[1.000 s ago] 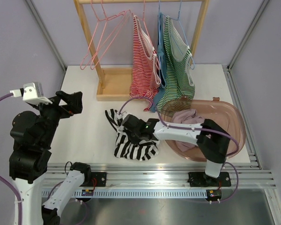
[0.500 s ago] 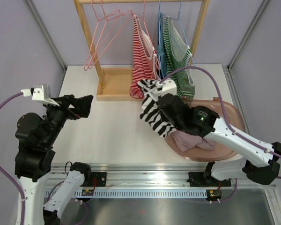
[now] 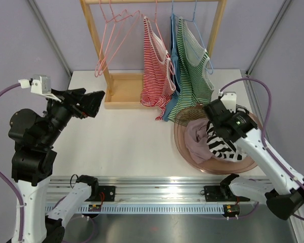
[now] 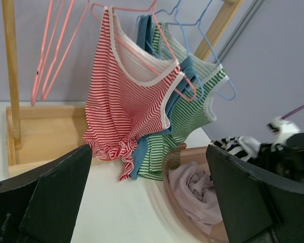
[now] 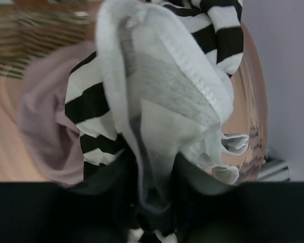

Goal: Remove the tank top from the hanger

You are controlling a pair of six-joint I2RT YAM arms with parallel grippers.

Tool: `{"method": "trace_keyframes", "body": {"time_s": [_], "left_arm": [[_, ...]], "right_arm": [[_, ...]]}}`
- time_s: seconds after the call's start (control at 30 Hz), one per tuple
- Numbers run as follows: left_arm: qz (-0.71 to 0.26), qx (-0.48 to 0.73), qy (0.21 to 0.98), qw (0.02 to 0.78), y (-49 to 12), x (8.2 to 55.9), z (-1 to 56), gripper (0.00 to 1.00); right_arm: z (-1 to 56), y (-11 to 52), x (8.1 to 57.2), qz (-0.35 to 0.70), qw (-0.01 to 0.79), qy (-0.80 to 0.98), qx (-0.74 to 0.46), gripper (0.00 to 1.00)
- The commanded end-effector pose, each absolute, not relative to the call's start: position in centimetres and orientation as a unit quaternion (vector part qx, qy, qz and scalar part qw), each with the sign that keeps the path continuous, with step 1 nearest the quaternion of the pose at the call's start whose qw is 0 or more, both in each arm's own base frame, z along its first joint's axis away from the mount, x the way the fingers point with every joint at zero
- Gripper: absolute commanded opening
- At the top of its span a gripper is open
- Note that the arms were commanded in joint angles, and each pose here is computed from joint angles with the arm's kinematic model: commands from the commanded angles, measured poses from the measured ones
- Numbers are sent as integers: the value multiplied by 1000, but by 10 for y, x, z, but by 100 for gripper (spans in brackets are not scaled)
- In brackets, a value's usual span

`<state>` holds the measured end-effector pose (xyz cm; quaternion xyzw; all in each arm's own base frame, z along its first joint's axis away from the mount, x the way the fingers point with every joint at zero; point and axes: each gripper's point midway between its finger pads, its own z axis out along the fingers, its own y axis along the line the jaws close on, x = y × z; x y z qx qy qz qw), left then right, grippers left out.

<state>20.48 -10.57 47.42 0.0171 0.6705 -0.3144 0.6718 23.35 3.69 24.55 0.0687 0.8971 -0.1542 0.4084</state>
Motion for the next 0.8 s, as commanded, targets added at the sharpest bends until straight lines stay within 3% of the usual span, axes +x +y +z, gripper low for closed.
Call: {"method": "trace_keyframes", "body": {"time_s": [0.0, 0.03, 0.07, 0.1, 0.37, 0.57, 0.77], "left_arm": [[-329, 18, 655, 680, -111, 216, 501, 99], [-329, 17, 657, 678, -112, 219, 503, 99], [-328, 17, 655, 681, -111, 217, 511, 99], [-326, 16, 657, 680, -111, 219, 513, 99], [-282, 5, 692, 665, -128, 262, 514, 99], [-273, 6, 700, 660, -164, 298, 523, 99], [-277, -12, 689, 669, -211, 353, 532, 99]], "right_arm": [[206, 37, 238, -175, 350, 917, 77, 46], [201, 38, 240, -183, 338, 919, 83, 55], [201, 35, 239, -195, 333, 919, 84, 95], [208, 36, 242, -192, 341, 916, 93, 99], [275, 41, 253, -119, 447, 881, 104, 99], [321, 89, 239, 94, 529, 842, 46, 100], [352, 115, 207, 239, 578, 780, 10, 99]]}}
